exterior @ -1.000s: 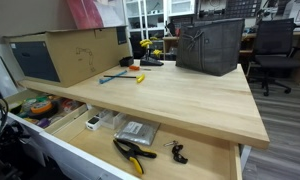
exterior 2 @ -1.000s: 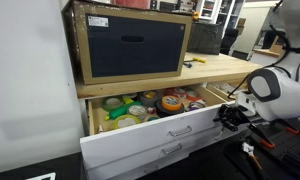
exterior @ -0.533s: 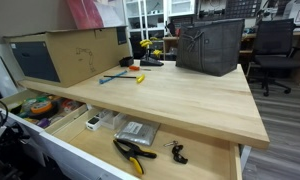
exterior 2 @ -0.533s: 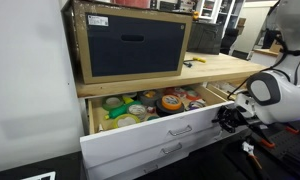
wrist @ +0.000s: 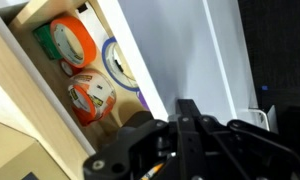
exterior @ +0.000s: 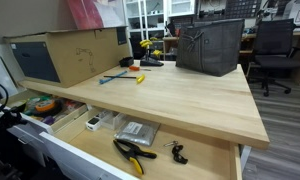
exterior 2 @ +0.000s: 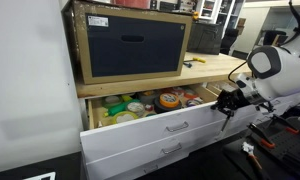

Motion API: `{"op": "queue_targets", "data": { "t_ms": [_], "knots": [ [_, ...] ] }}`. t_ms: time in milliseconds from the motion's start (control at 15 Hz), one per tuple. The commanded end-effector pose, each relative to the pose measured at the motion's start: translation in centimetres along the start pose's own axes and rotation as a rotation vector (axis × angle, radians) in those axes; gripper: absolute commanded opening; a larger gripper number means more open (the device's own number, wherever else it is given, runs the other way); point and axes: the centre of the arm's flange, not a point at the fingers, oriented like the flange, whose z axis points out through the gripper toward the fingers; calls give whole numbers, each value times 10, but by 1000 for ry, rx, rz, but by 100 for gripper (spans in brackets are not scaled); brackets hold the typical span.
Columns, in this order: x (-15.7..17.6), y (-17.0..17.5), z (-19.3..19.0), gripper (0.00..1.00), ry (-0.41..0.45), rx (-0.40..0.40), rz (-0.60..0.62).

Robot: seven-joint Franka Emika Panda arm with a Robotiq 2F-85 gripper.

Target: Close the topmost drawer on the left.

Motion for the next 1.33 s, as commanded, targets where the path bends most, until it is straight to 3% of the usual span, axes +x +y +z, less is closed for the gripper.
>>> {"op": "queue_targets", "data": {
  "t_ms": [0,267,400,600,733,1267],
  "knots": [
    [-6,42,-25,0,31,-70,65],
    [-7,58,-25,0,36,-103,116],
    [-7,42,-40,0,53,-31,133],
    [5,1,-71,0,81,138,114],
    [13,-13,-74,0,76,190,100],
    [6,-17,-38,0,39,159,73]
  ]
}}
